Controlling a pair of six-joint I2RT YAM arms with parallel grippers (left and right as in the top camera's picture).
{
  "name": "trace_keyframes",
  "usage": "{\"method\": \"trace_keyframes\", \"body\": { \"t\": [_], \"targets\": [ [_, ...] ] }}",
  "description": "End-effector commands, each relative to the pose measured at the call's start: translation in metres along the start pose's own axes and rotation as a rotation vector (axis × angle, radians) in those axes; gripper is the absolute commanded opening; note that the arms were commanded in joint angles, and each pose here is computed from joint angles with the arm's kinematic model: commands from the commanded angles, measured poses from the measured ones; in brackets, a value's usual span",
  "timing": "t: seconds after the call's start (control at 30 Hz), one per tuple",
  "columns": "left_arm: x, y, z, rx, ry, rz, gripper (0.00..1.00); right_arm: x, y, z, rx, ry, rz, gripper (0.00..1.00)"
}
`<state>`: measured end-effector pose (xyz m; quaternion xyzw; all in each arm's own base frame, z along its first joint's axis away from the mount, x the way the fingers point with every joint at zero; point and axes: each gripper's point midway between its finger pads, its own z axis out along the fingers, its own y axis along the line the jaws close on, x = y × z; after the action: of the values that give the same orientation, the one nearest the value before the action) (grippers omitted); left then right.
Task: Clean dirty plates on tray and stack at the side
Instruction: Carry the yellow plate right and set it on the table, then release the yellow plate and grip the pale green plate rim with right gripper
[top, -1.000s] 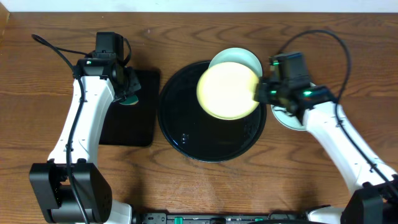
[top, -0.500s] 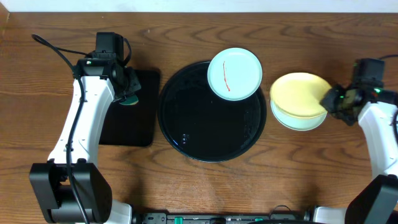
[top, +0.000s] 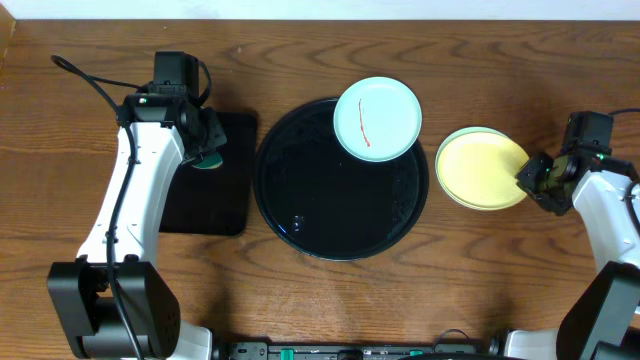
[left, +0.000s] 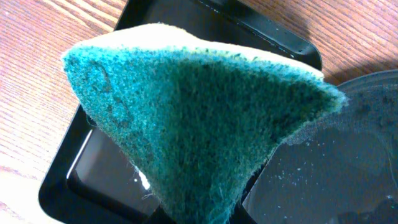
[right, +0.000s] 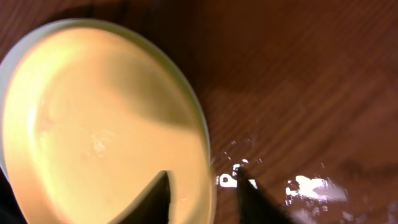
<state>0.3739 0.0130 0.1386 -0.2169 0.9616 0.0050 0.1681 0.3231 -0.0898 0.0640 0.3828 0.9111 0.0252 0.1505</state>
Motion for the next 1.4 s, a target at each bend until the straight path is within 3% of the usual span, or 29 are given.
{"method": "trace_keyframes", "body": {
  "t": [0.0, 0.07, 0.13, 0.4, 0.77, 1.03, 1.2, 1.37],
  "targets": [
    [-0.004, 0.0, -0.002, -0.002, -0.007, -0.006, 0.08, 0.005, 0.029, 0.005, -0.154, 0.037, -0.131, 0.48],
    [-0.004, 0.0, -0.002, -0.002, -0.007, -0.005, 0.08, 0.006, 0.053, -0.003, -0.274, 0.04, -0.215, 0.56],
    [-0.004, 0.0, -0.002, -0.002, -0.007, -0.01, 0.08, 0.004, 0.071, -0.012, -0.339, 0.036, -0.247, 0.56],
    [-0.001, -0.012, -0.002, 0.063, 0.011, -0.015, 0.07, 0.01, 0.134, -0.038, -0.433, -0.028, -0.398, 0.47],
    [0.003, -0.049, -0.005, 0.137, -0.016, 0.057, 0.07, 0.041, 0.206, -0.037, -0.341, -0.044, -0.598, 0.45],
    [0.012, -0.071, -0.008, 0.165, -0.025, 0.112, 0.07, 0.073, 0.226, 0.002, -0.27, 0.101, -0.575, 0.16],
    [0.017, -0.069, -0.003, 0.157, -0.01, 0.115, 0.07, 0.098, 0.225, 0.03, -0.208, 0.165, -0.562, 0.13],
    [0.02, -0.068, 0.0, 0.153, -0.002, 0.115, 0.07, 0.12, 0.223, 0.053, -0.155, 0.204, -0.598, 0.16]
  ]
}}
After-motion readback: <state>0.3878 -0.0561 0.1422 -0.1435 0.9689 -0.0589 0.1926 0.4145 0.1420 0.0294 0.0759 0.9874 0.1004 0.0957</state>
